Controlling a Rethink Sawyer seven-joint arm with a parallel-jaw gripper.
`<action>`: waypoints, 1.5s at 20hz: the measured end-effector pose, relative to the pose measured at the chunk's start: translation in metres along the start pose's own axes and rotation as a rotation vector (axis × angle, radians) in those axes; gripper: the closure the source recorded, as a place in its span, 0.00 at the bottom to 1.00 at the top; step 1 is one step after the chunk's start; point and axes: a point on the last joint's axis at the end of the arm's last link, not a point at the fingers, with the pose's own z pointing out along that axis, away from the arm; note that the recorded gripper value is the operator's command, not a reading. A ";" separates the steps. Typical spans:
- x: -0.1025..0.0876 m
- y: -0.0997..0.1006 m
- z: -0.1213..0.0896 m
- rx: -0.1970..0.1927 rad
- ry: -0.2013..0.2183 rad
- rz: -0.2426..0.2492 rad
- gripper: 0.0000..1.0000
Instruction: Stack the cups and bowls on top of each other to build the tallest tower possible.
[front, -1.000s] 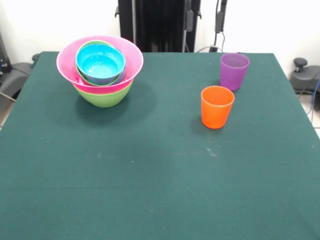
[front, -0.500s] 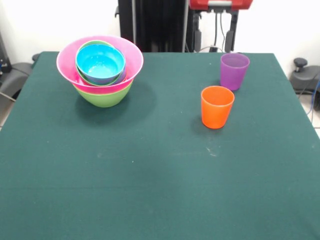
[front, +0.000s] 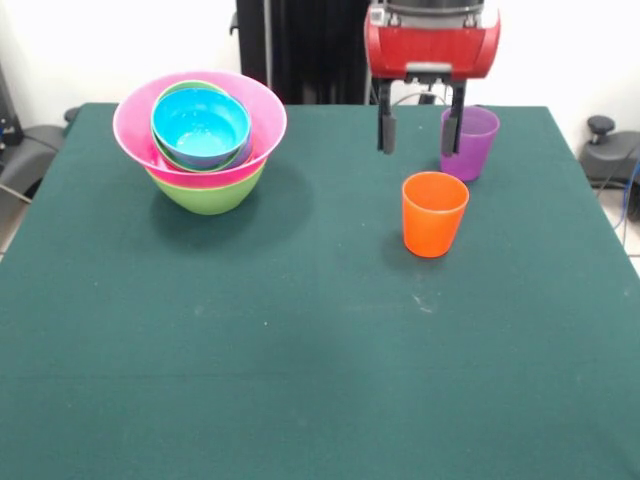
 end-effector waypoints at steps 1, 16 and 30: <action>-0.001 0.000 0.004 0.000 0.003 0.002 0.00; 0.006 0.016 0.045 0.044 0.028 -0.027 0.00; 0.017 -0.005 0.082 0.101 0.069 -0.015 0.00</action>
